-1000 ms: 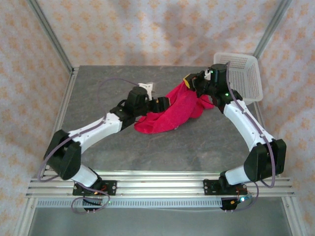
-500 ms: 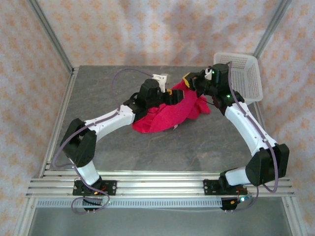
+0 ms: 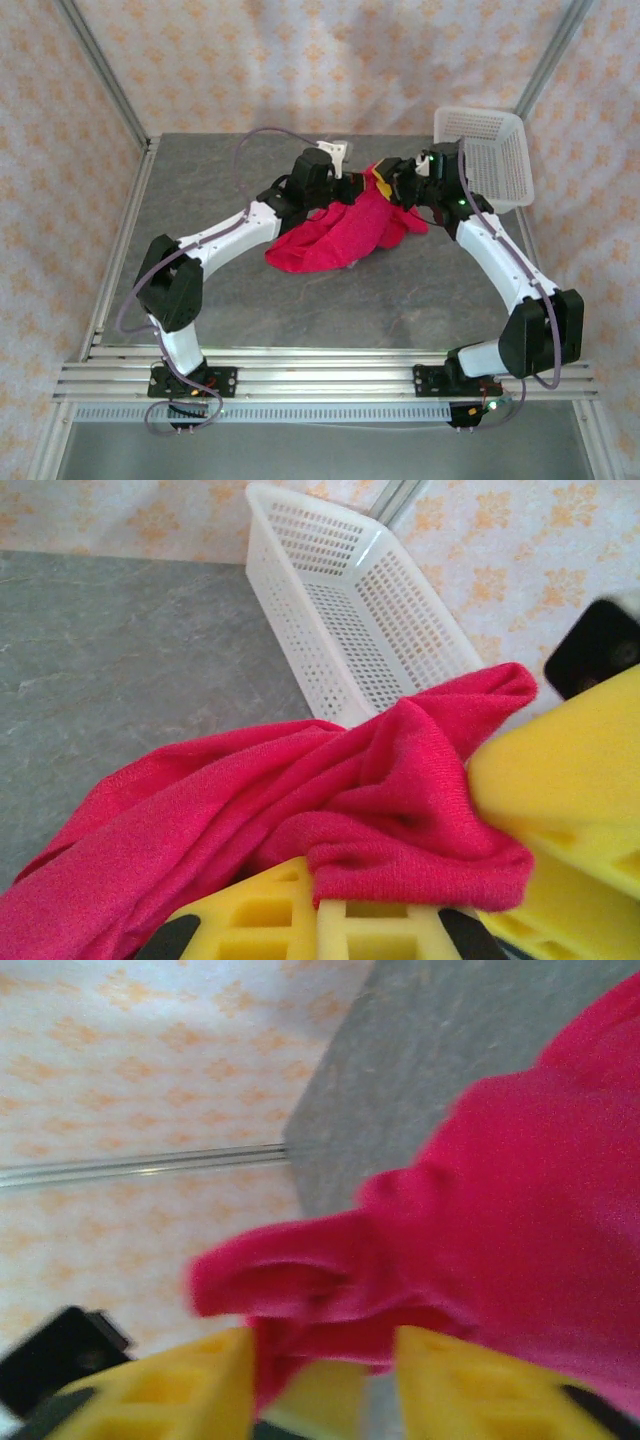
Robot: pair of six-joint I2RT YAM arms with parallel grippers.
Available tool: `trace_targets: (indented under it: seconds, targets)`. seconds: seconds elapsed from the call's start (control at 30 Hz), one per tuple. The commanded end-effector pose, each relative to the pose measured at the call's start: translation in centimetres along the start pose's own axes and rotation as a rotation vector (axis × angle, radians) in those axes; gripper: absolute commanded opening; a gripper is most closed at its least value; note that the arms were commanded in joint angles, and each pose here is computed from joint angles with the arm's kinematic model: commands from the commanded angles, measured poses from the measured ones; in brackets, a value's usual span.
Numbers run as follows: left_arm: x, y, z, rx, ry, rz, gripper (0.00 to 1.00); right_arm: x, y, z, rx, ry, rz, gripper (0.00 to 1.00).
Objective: Fold the inside-out t-shirt
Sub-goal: Turn the T-shirt inside out at the center of the table.
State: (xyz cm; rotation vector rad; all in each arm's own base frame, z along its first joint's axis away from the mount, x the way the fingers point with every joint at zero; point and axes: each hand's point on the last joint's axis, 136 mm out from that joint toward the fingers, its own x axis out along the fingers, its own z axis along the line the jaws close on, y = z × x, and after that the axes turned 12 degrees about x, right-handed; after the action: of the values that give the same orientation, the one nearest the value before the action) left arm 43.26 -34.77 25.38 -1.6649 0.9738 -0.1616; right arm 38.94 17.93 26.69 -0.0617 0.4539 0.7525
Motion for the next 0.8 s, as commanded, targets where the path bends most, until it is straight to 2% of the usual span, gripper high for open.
trace_targets:
  seconds: [0.0,0.13,0.33,0.5,0.53,0.57,0.63,0.77]
  targets:
    - [-2.2,-3.5,-0.2,-0.039,0.007,-0.066,0.0,-0.4,-0.9,-3.5,-0.08,0.128,-0.026,0.54]
    - [-2.5,-4.0,-0.7,-0.062,0.033,-0.061,0.0,0.0,-0.9,-5.5,-0.12,0.191,-0.035,0.56]
    - [-2.5,-4.0,-0.8,-0.068,0.029,-0.053,0.0,1.6,0.7,-4.1,-0.138,0.154,0.003,0.56]
    - [-2.9,-4.3,-1.2,-0.069,0.04,-0.048,0.0,3.8,-1.3,-5.0,-0.138,0.213,-0.049,0.57]
    - [-3.3,-4.7,-1.1,-0.07,0.03,-0.049,0.0,4.4,-2.1,-5.5,-0.138,0.234,-0.062,0.51]
    - [-3.6,-5.0,-0.9,-0.073,0.008,-0.044,0.0,5.0,-2.8,-6.0,-0.138,0.255,-0.069,0.4]
    - [-5.0,-6.6,-0.2,-0.077,-0.049,-0.041,0.0,5.4,-4.4,-7.6,-0.128,0.312,-0.082,0.0]
    - [-9.3,-11.2,2.2,-0.109,-0.151,-0.082,0.0,3.0,-7.4,-12.9,-0.075,0.416,-0.161,0.0]
